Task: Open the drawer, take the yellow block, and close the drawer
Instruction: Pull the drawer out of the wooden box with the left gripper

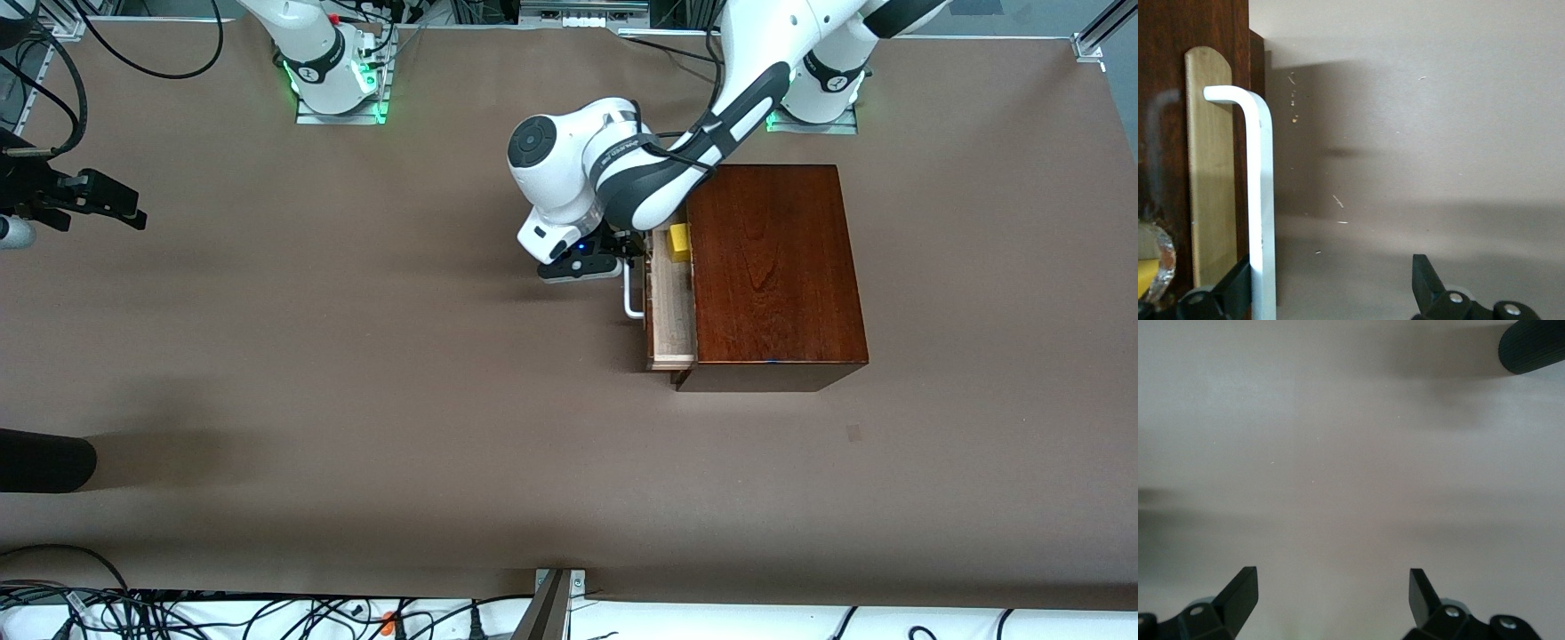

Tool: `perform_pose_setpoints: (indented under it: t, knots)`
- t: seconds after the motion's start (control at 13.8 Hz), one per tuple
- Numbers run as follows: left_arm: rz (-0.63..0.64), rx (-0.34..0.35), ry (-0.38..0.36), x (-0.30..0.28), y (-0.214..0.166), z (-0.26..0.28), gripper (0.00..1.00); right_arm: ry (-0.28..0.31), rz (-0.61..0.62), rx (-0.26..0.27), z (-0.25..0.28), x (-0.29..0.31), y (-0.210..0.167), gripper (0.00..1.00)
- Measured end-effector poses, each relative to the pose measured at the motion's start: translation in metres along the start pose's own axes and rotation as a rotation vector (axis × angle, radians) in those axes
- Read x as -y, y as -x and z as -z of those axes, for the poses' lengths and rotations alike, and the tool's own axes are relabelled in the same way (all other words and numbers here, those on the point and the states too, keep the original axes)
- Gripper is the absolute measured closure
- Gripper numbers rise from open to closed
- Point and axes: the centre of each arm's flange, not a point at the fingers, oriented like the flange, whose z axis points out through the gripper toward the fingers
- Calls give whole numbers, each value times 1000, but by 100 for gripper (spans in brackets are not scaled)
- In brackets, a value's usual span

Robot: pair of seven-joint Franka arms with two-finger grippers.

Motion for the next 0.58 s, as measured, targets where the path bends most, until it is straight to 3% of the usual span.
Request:
perform_pose_setpoints:
  t: [0.58]
  knots:
    - [2,-16,47,-34,6,13,0,0,0,0,0,0,0,0]
